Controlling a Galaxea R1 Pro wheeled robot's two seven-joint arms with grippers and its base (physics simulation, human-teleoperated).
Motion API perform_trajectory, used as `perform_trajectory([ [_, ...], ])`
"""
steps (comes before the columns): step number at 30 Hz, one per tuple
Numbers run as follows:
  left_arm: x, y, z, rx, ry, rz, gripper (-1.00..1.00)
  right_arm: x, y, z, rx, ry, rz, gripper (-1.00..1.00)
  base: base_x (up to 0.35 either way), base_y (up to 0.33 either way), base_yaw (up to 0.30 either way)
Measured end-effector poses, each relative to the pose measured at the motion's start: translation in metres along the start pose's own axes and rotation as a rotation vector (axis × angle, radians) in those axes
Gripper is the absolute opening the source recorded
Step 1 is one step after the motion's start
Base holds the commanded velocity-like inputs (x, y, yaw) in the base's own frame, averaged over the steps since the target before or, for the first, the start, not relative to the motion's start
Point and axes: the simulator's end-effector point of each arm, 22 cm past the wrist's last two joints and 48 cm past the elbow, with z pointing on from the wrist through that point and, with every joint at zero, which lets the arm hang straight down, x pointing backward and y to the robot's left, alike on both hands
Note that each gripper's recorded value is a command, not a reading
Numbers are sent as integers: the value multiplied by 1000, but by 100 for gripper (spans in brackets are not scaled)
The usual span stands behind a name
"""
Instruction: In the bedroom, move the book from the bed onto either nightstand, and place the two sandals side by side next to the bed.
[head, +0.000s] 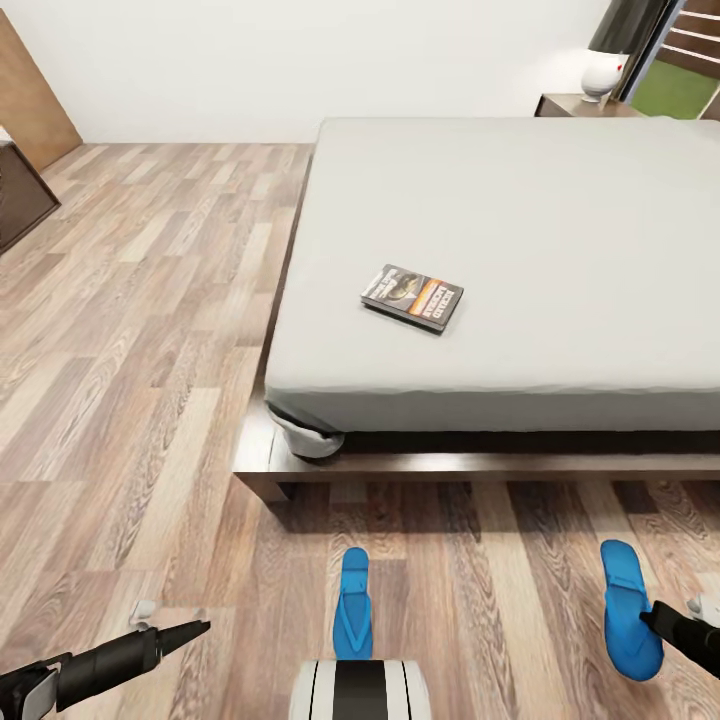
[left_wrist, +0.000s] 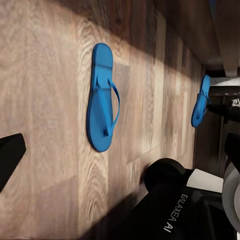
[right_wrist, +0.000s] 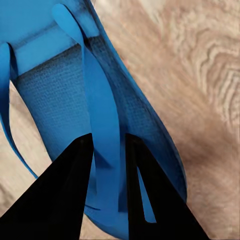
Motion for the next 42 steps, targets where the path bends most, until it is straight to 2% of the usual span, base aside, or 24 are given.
perform_trajectory([
  [5,0,0,0,1,0,0,100,0,21,-1,-95,1,0,-100,0,290,0],
  [8,0,0,0,1,1,0,100,0,26,-1,-117,2,-3,-100,0,290,0],
  [42,1,0,1,1,2,0,100,1,25,-1,-111,5,-16,-100,0,290,0],
])
